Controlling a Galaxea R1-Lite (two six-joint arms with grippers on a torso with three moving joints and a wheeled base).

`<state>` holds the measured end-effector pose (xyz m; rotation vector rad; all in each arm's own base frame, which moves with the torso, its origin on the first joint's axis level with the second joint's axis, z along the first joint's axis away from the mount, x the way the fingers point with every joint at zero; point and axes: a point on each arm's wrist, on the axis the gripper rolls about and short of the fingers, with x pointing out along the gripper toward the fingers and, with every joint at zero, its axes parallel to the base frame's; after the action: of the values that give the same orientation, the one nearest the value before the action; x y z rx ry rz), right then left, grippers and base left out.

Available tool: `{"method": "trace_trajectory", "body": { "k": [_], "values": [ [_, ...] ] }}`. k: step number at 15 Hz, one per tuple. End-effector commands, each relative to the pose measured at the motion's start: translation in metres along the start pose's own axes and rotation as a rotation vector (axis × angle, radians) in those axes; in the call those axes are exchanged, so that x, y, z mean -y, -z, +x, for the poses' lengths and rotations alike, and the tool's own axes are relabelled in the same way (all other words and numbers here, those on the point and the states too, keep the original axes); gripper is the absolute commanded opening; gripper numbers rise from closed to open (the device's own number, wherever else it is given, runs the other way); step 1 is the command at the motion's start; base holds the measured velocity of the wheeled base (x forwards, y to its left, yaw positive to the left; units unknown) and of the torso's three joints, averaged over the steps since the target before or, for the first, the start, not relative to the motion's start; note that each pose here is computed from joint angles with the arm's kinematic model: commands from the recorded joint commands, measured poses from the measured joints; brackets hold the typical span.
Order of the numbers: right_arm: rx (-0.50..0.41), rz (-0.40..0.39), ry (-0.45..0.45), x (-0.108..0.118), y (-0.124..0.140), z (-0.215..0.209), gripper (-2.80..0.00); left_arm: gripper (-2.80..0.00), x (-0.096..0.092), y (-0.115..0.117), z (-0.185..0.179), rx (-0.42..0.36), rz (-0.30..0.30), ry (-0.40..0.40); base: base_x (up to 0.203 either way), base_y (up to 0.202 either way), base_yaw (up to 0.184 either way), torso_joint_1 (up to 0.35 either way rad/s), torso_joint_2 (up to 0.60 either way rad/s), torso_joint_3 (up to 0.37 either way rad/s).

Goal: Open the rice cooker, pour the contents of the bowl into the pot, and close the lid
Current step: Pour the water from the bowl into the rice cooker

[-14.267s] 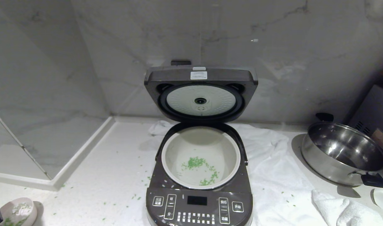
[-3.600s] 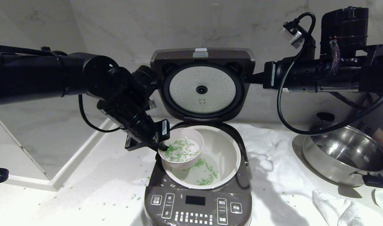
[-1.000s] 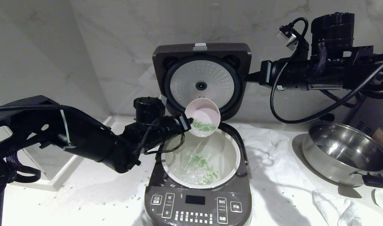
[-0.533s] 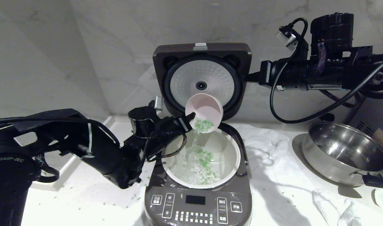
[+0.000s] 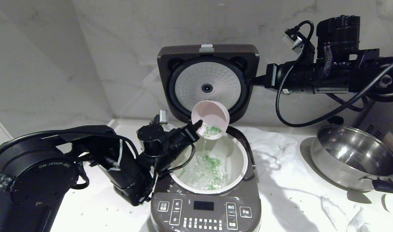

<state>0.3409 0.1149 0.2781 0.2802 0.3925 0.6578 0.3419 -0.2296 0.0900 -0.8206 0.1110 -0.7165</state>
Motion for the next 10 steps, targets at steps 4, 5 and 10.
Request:
{"method": "trace_trajectory", "body": {
  "k": [4,5,10],
  "values": [
    [-0.009,0.003,-0.001,0.002,0.002,0.003,-2.80,-2.80,0.002,0.007,0.001,-0.015,-0.011,0.012,0.000,0.000,0.000,0.000,0.00,0.000],
    [-0.009,0.003,-0.001,0.002,0.002,0.003,-2.80,-2.80,0.004,0.006,0.001,-0.012,-0.009,0.017,0.000,0.000,0.000,0.000,0.00,0.000],
    [-0.007,0.002,-0.002,0.001,0.002,0.003,-2.80,-2.80,0.037,-0.026,0.003,0.039,0.032,0.134,0.000,0.000,0.000,0.000,0.00,0.000]
  ]
}}
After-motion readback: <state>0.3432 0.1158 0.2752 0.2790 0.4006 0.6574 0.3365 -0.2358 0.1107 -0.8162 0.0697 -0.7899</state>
